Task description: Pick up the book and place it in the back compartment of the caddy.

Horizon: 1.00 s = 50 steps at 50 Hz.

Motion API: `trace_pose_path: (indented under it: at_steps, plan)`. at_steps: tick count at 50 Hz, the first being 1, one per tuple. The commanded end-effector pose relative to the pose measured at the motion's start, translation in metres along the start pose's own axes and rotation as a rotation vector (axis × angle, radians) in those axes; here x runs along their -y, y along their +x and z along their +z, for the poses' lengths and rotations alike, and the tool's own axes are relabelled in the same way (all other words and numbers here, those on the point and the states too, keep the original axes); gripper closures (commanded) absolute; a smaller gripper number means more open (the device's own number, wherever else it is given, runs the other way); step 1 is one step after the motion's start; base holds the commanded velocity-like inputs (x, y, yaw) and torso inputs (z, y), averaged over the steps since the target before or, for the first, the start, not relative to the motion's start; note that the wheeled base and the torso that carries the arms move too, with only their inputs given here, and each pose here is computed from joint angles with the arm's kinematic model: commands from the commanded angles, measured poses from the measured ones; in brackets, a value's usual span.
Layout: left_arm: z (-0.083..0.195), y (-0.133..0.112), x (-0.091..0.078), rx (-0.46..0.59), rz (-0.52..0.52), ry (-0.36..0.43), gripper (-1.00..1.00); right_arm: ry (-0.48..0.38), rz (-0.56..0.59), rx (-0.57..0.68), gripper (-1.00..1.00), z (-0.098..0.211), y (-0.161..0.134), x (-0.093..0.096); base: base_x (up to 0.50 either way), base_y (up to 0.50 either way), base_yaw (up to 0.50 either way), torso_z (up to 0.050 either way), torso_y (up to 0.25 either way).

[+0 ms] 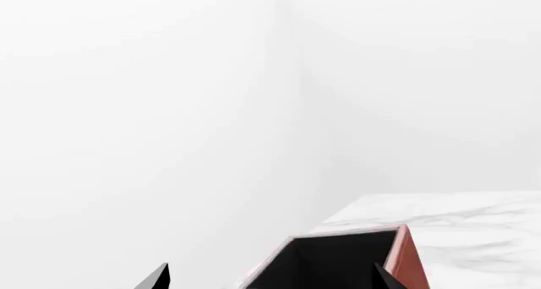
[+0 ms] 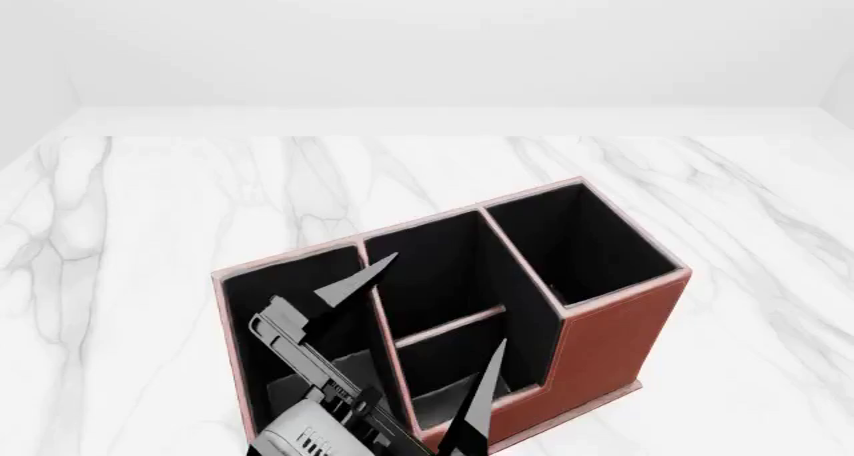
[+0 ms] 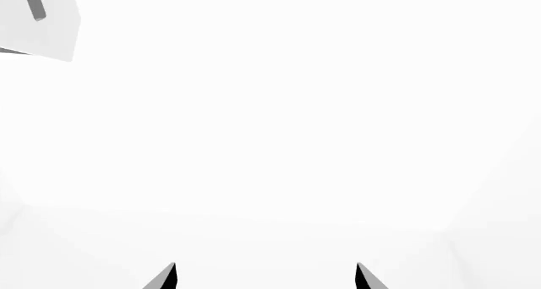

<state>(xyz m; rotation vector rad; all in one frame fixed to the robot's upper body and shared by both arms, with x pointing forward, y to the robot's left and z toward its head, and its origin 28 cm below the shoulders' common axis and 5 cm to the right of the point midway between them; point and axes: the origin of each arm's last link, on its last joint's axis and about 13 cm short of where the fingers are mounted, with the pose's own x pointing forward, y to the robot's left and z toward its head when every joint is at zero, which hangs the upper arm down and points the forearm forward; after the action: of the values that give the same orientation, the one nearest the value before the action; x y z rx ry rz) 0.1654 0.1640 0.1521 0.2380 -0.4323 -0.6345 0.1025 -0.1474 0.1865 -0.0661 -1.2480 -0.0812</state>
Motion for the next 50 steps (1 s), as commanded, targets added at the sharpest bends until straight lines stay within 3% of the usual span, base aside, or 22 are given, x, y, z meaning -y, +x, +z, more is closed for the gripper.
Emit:
trace_pose_path:
  at_steps: [1, 8, 15, 18, 26, 34, 39, 45, 50]
  plan:
    - [0.002, 0.018, 0.004, -0.015, -0.102, -0.084, -1.0, -0.025, 0.017, 0.0, -1.0, 0.0, -0.001, 0.0, 0.0, 0.0, 0.0, 0.0, 0.0]
    - [-0.001, 0.025, 0.012, -0.089, -0.185, -0.171, -1.0, -0.023, 0.013, 0.0, -1.0, -0.001, -0.001, 0.001, 0.0, 0.0, 0.0, 0.0, 0.0]
    - [0.0, 0.031, 0.012, -0.125, -0.231, -0.185, -1.0, -0.019, 0.016, 0.0, -1.0, -0.001, -0.001, 0.0, 0.0, 0.0, 0.0, 0.0, 0.0]
    - [0.001, 0.034, 0.012, -0.153, -0.271, -0.226, -1.0, -0.018, 0.015, 0.0, -1.0, -0.001, -0.001, 0.0, 0.0, 0.0, 0.0, 0.0, 0.0]
    - [0.014, 0.035, 0.012, -0.181, -0.474, -0.355, -1.0, -0.01, 0.015, -0.006, -1.0, -0.003, -0.001, -0.001, 0.0, 0.0, 0.0, 0.0, 0.0]
    - [0.017, 0.036, 0.01, -0.177, -0.624, -0.351, -1.0, -0.009, 0.016, -0.006, -1.0, -0.002, -0.001, 0.0, 0.0, 0.0, 0.0, 0.0, 0.0]
    - [0.022, 0.039, 0.007, -0.177, -0.658, -0.393, -1.0, -0.008, 0.017, -0.009, -1.0, -0.003, -0.002, -0.001, 0.0, 0.0, 0.0, 0.0, 0.0]
    - [0.026, 0.042, 0.006, -0.205, -0.676, -0.546, -1.0, -0.008, 0.016, -0.01, -1.0, -0.003, -0.002, -0.001, 0.0, 0.0, 0.0, 0.0, 0.0]
    - [0.025, 0.046, 0.007, -0.209, -0.689, -0.546, -1.0, -0.006, 0.019, -0.012, -1.0, -0.004, -0.002, -0.001, 0.0, 0.0, 0.0, 0.0, 0.0]
